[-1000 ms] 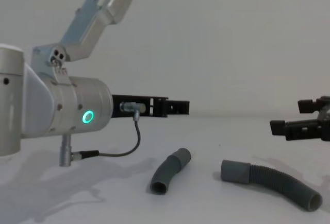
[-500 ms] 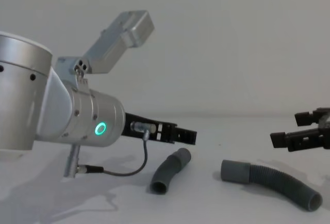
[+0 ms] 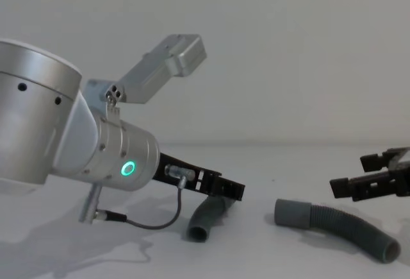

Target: Use both hands to pick up one end of the pipe from the table, align the ends, and insert them.

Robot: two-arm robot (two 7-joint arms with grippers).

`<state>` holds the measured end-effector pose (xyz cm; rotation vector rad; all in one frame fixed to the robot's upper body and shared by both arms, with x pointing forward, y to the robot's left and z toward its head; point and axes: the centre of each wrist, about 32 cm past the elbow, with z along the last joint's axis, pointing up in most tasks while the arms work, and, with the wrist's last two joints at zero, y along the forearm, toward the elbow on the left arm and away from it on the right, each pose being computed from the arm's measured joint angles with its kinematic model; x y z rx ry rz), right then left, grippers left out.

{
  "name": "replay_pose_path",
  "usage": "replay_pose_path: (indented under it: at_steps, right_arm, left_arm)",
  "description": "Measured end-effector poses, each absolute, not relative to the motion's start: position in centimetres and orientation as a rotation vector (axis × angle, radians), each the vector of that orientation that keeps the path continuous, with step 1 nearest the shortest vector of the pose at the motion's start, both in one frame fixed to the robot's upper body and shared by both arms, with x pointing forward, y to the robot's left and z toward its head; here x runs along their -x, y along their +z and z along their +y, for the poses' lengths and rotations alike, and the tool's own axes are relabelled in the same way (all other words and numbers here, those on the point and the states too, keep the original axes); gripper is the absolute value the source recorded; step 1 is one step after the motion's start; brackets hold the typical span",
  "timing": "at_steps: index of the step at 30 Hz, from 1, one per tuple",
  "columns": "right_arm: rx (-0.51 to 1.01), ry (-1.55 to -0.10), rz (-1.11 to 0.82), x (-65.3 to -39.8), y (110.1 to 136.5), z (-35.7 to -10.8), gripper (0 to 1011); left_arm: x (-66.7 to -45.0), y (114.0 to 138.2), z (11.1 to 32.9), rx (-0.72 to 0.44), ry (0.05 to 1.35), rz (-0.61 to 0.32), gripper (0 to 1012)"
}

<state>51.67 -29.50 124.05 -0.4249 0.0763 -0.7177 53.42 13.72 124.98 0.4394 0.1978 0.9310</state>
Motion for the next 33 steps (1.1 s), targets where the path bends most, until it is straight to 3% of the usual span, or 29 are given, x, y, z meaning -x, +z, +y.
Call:
replay_pose_path:
  at_steps: [33]
  right_arm:
    - [0.521, -0.68, 0.139, -52.3, 122.5, -27.5, 1001]
  left_arm:
    - [-55.0, 124.1, 13.4, -0.484, 0.901, 0.149, 1001]
